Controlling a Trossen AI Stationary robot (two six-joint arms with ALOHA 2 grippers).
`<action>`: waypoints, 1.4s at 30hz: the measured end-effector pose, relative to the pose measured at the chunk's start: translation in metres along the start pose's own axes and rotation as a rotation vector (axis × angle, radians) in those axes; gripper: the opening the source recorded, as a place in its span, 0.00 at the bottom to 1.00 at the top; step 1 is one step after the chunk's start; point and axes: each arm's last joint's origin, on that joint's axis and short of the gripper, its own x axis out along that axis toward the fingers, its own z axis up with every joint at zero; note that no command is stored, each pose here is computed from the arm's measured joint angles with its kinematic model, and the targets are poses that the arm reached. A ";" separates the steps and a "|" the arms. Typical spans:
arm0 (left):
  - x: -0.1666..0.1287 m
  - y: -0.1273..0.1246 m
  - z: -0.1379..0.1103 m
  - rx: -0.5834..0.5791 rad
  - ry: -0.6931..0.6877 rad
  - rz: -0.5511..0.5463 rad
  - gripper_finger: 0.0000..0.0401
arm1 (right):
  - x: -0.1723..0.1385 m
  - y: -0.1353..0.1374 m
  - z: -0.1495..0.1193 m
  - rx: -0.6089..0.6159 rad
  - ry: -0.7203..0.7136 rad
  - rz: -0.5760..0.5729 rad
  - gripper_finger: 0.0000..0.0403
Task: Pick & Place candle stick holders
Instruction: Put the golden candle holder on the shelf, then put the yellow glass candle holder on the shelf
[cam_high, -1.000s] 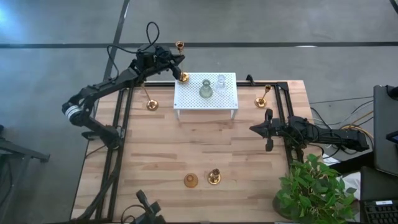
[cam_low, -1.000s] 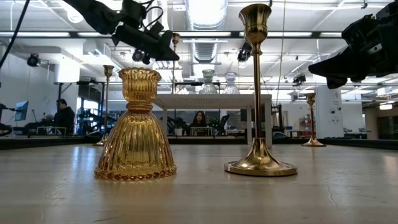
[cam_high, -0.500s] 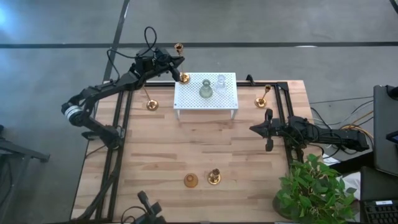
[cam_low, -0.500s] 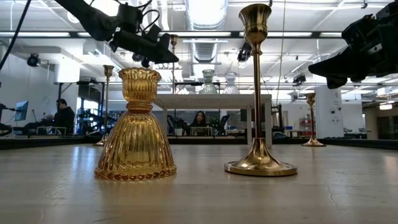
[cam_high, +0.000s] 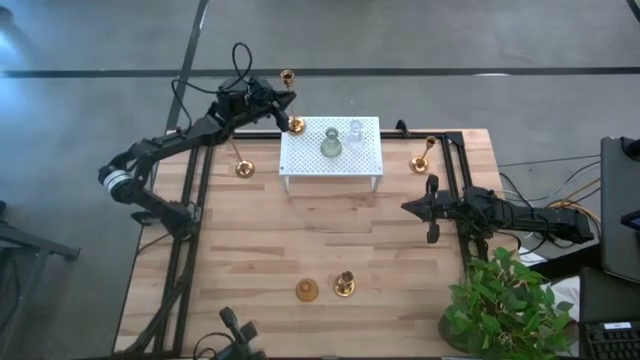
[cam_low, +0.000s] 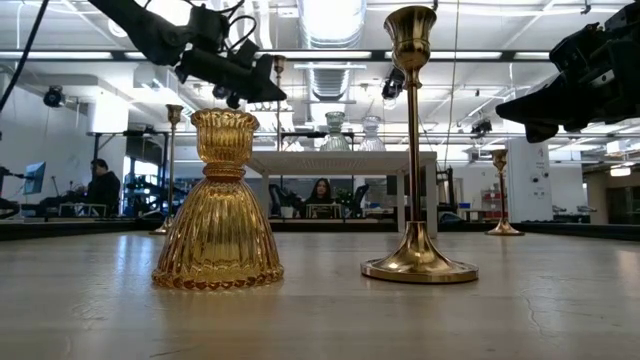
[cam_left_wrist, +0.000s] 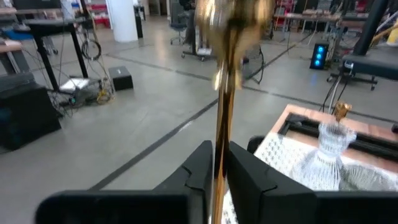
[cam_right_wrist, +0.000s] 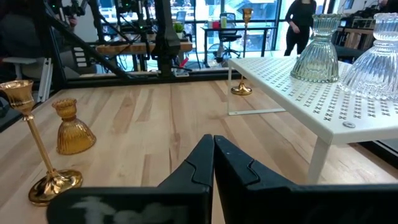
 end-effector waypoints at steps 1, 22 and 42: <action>0.000 0.000 -0.001 -0.001 0.007 0.000 0.16 | 0.000 0.000 0.000 0.000 0.000 0.000 0.02; -0.002 0.001 0.001 0.009 -0.002 0.005 0.23 | 0.000 0.000 0.000 0.000 0.000 0.000 0.02; -0.046 -0.001 0.024 0.089 0.075 0.058 0.23 | 0.000 0.000 0.000 -0.001 0.000 0.000 0.02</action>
